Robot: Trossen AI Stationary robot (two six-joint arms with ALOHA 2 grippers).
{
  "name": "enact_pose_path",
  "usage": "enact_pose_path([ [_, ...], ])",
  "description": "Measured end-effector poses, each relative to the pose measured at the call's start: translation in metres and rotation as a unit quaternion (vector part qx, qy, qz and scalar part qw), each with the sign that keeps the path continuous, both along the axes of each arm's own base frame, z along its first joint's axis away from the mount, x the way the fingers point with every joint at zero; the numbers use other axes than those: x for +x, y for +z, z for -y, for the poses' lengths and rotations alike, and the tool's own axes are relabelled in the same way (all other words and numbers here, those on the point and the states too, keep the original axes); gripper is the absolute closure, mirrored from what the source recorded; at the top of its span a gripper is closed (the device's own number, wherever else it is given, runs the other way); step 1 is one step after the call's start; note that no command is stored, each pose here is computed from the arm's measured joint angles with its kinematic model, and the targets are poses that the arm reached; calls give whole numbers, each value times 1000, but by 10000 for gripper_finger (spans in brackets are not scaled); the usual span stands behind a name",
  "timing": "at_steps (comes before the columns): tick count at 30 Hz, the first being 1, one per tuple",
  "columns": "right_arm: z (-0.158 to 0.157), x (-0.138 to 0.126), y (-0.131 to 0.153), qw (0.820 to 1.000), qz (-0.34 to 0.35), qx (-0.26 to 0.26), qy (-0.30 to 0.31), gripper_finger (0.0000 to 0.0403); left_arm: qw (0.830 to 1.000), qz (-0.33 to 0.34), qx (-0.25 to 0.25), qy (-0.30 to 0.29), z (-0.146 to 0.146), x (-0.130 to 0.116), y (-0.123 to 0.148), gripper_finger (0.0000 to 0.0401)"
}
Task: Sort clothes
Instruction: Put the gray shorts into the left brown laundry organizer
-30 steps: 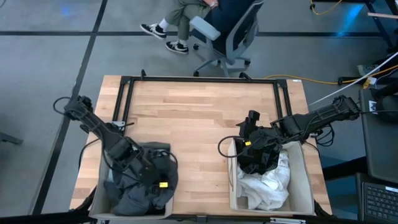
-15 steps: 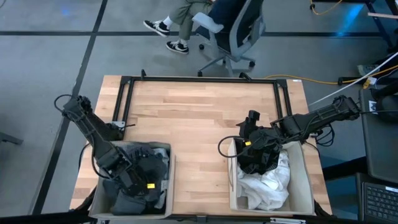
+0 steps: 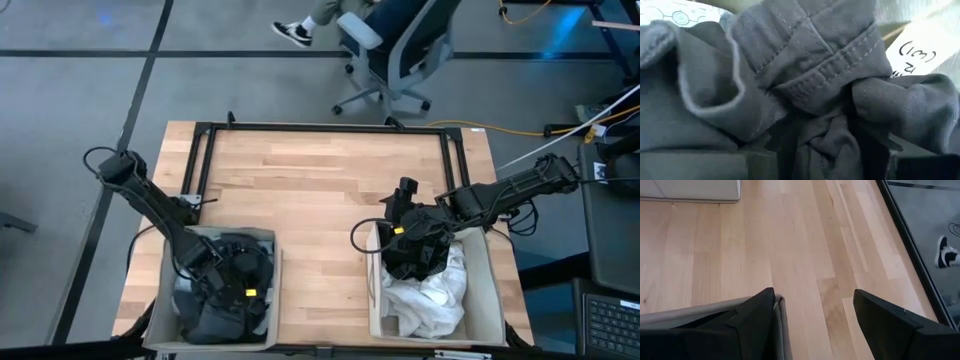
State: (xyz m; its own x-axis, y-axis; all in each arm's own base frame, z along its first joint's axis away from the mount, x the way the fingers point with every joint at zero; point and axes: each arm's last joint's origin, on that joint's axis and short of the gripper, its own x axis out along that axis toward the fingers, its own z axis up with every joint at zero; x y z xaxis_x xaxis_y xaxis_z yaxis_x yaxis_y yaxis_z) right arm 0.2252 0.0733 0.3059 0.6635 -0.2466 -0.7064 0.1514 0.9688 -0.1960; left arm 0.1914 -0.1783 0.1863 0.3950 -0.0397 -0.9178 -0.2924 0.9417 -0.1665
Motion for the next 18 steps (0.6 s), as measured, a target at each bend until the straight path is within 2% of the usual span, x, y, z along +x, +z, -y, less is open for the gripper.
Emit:
enact_pose_path([
  [7, 0, 0, 0, 1000, 1, -4, -3, 125, 1000, 3, -13, -7, -5, 3, -6, 249],
  [10, 0, 0, 0, 1000, 1, -4, -3, 125, 999, 8, -14, -36, -5, 7, 13, 249],
  [18, 0, 0, 0, 1000, 2, -6, -3, 125, 992, 95, -53, -58, -15, -1, 80, 249],
])
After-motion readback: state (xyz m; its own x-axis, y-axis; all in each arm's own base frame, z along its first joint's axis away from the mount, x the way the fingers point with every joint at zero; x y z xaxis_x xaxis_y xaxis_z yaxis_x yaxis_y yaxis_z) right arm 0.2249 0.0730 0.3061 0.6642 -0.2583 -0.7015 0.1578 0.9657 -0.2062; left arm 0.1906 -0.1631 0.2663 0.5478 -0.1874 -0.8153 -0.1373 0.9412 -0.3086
